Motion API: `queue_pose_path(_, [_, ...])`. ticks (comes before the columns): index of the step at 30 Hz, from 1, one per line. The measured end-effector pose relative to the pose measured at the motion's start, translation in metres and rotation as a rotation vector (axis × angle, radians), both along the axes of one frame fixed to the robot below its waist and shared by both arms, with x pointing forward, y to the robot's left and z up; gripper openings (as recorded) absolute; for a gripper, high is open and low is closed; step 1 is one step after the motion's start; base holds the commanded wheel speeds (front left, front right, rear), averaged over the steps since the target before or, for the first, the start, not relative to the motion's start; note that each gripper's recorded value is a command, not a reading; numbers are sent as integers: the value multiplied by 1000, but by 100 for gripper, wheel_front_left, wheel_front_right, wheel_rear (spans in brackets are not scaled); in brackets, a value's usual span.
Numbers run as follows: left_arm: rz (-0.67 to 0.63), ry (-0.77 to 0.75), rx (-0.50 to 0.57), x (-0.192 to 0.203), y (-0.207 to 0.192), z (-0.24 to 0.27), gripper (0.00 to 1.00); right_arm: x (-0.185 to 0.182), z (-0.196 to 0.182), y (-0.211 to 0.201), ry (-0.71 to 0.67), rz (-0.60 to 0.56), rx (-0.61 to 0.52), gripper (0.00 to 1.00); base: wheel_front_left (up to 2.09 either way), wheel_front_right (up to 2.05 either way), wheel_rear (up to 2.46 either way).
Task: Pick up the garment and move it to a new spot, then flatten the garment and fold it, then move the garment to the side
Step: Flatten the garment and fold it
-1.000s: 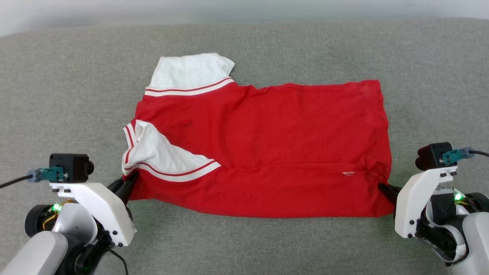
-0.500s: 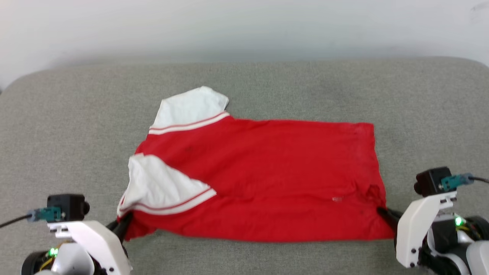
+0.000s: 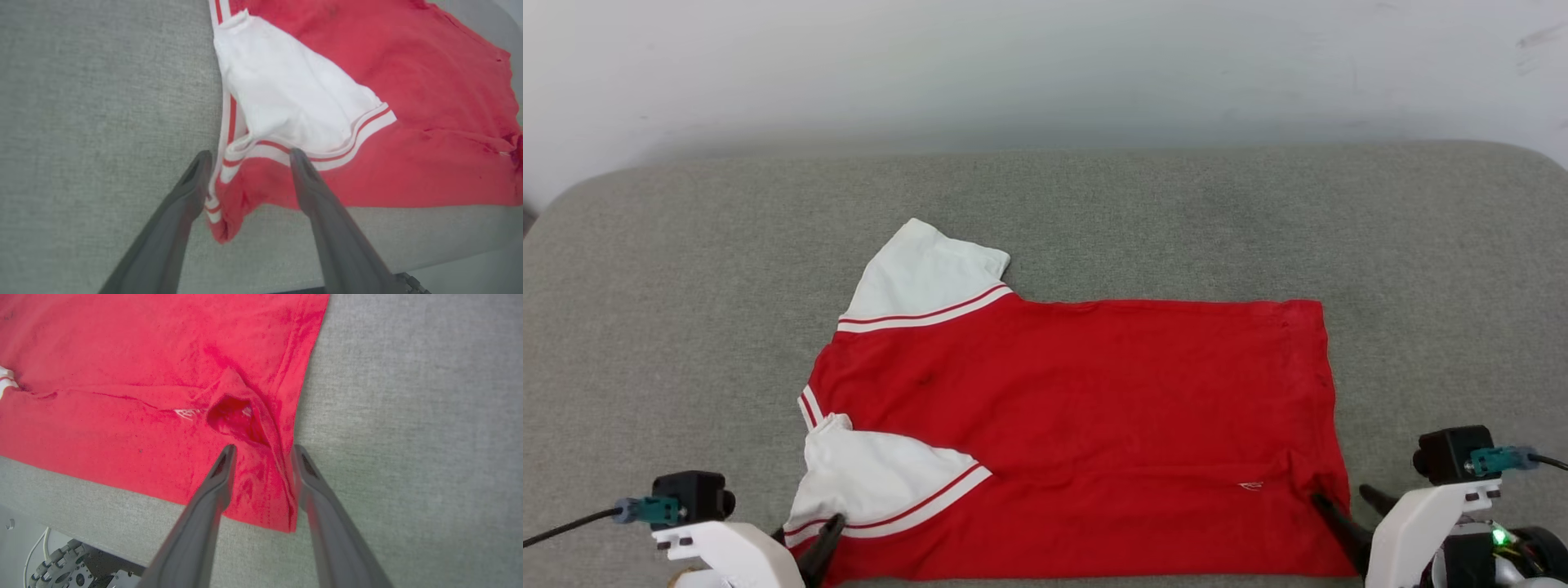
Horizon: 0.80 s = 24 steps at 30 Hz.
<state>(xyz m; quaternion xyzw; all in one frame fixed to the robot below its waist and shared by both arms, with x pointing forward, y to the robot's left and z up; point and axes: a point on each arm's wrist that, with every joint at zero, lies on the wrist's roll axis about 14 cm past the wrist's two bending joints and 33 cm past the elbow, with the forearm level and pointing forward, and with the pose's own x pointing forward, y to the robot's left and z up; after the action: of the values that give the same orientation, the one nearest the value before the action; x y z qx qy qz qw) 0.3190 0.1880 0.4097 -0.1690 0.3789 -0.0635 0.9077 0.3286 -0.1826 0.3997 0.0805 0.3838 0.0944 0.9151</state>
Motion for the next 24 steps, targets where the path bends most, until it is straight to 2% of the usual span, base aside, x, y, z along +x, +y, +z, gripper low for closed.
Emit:
queue_pose_path(4, [15, -114, 27, 24, 4, 16, 100, 17, 23, -3, -175, -20, -10, 100, 0, 0, 0])
queue_pose_path(9, [22, -288, 79, 55, 6, 47, 100, 40, 73, -8, -463, -73, -17, 100, 0, 0, 0])
queue_pose_path(12, [11, -404, 102, 76, 0, 71, 100, 43, 93, -11, -570, -94, -37, 100, 0, 0, 0])
queue_pose_path(18, [-14, -559, 128, 120, -14, 104, 100, 60, 127, -7, -737, -116, -49, 100, 0, 0, 0])
queue_pose_path(24, [-49, -631, 142, 184, -20, 127, 100, 88, 141, -6, -812, -133, -53, 100, 0, 0, 0])
